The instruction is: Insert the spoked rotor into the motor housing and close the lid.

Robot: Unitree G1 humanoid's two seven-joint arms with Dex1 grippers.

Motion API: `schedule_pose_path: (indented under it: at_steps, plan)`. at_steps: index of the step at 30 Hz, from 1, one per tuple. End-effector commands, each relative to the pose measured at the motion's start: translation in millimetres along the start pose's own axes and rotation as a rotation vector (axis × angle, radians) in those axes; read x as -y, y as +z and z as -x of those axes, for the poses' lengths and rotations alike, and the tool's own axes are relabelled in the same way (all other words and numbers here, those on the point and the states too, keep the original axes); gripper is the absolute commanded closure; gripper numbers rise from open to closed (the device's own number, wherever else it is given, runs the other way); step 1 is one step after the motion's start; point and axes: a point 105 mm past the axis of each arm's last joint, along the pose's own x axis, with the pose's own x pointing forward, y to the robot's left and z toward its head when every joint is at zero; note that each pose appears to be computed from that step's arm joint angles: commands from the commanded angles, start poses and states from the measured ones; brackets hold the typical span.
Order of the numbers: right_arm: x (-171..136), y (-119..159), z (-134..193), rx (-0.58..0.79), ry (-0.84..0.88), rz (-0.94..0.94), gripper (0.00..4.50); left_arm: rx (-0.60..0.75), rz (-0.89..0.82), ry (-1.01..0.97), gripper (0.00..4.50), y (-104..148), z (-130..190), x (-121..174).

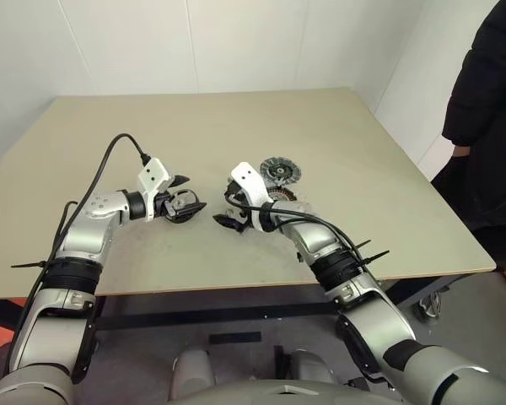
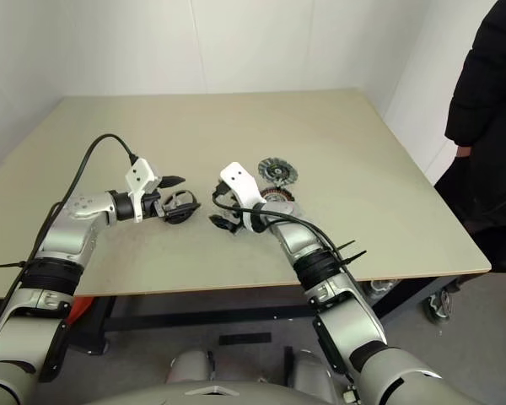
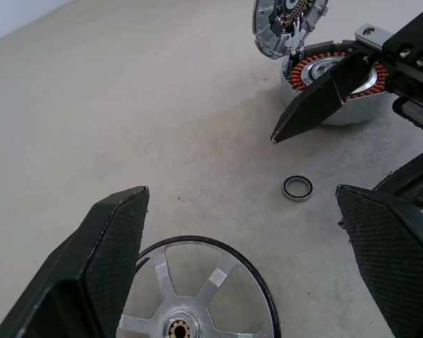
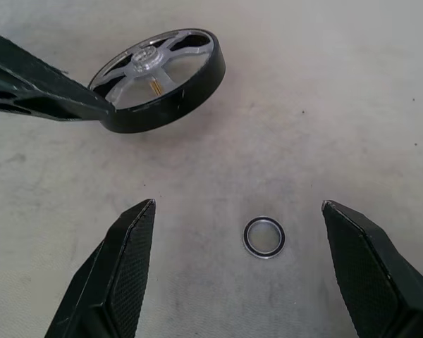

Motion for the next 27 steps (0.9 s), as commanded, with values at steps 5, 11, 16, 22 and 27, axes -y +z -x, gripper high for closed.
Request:
schedule_pose_path:
  at_steps: [5, 11, 16, 22, 27]
  plan:
    - [3, 0, -4, 0.006, -0.01, -0.021, 0.23, 0.025, -0.033, 0.029, 0.0, 8, 5, -6]
    - [7, -8, -7, -0.017, -0.02, -0.056, 0.23, 0.023, -0.036, 0.035, 0.0, 8, 6, -7]
    - [8, -9, -7, -0.026, -0.015, -0.074, 0.23, 0.023, -0.037, 0.041, 0.0, 7, 6, -7]
    - [13, -13, -6, -0.048, -0.04, -0.063, 1.84, 0.024, -0.042, 0.054, 0.0, 7, 7, -8]
    - [13, -13, -6, -0.051, -0.04, -0.053, 2.46, 0.023, -0.043, 0.057, 0.0, 7, 8, -9]
